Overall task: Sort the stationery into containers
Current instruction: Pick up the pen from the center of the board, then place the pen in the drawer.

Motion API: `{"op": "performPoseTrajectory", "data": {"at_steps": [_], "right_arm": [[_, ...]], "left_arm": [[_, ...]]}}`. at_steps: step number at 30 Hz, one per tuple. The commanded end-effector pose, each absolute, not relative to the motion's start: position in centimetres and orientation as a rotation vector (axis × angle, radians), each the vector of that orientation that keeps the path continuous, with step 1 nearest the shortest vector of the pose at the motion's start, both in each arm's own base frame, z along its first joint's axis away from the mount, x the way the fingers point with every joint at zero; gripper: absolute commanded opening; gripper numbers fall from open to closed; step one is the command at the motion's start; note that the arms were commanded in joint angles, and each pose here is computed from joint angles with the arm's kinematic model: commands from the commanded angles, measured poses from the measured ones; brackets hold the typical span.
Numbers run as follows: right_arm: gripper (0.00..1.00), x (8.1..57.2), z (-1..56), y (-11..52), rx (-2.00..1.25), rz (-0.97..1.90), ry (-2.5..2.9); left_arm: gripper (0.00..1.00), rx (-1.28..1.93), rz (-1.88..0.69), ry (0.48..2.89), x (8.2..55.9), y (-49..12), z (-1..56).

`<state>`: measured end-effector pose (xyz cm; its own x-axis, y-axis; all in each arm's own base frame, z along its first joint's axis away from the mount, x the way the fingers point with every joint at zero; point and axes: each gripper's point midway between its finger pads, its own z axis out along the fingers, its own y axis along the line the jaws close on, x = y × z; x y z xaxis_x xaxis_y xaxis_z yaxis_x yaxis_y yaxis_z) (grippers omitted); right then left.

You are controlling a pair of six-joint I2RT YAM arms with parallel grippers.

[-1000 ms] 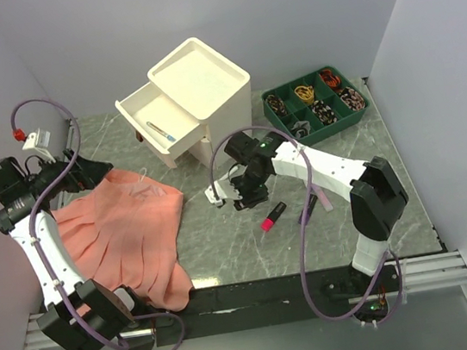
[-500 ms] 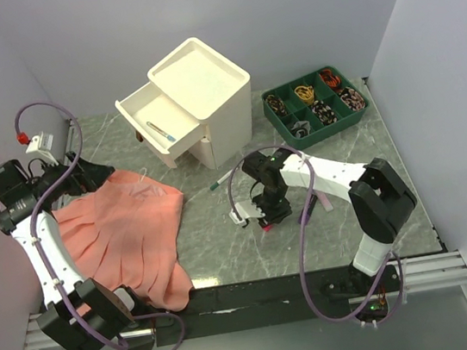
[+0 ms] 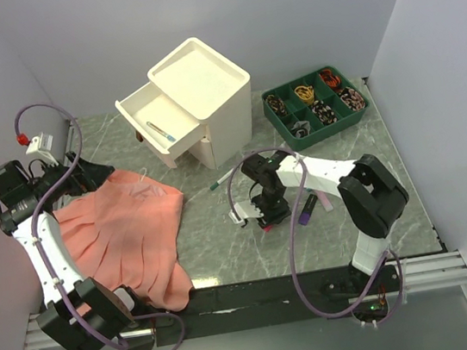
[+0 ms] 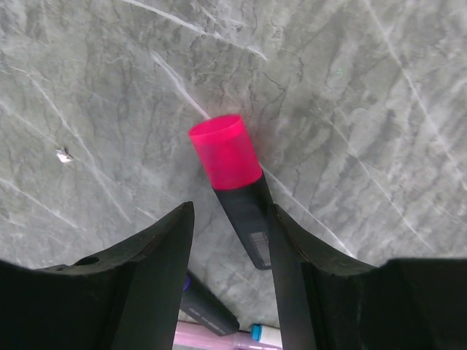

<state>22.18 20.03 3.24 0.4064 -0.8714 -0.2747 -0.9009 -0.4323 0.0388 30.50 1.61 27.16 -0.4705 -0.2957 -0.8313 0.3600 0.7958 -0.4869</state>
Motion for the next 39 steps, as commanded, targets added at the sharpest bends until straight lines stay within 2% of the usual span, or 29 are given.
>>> {"op": "performPoseTrajectory", "data": {"at_steps": [1,9,12,13,16,18,25,31,35,39], "right_arm": [[0.54,22.5,2.3,19.8,-2.540,0.381,1.620],[0.53,22.6,0.7,19.7,-2.547,0.371,1.633],[0.37,22.2,0.2,19.2,-2.560,0.373,1.648],[0.26,21.9,0.1,19.2,-2.557,0.384,1.664],[0.15,21.5,1.3,19.3,-2.525,0.409,1.685],[0.14,21.6,3.3,20.4,-2.470,0.439,1.669],[0.12,24.1,16.6,26.7,-2.138,0.499,1.532],[0.12,29.6,28.5,33.9,-1.715,0.525,1.456],[0.12,34.0,34.5,38.0,-1.395,0.558,1.445],[0.14,37.0,36.3,41.2,-1.180,0.649,1.501]], "left_arm": [[1.00,0.044,-0.759,1.892,30.9,1.7,27.8],[0.99,0.026,-0.769,1.900,31.0,1.8,27.5],[1.00,0.025,-0.775,1.903,31.0,1.7,27.4],[1.00,0.029,-0.772,1.902,31.0,1.7,27.5],[0.99,0.027,-0.777,1.903,31.0,1.8,27.3],[1.00,0.036,-0.777,1.897,31.1,1.7,27.5],[0.99,0.058,-0.789,1.876,31.4,1.7,27.7],[1.00,0.059,-0.800,1.853,31.6,1.6,28.2],[0.99,0.068,-0.792,1.850,31.5,1.6,28.5],[0.99,0.071,-0.796,1.853,31.2,1.4,28.6]]}}
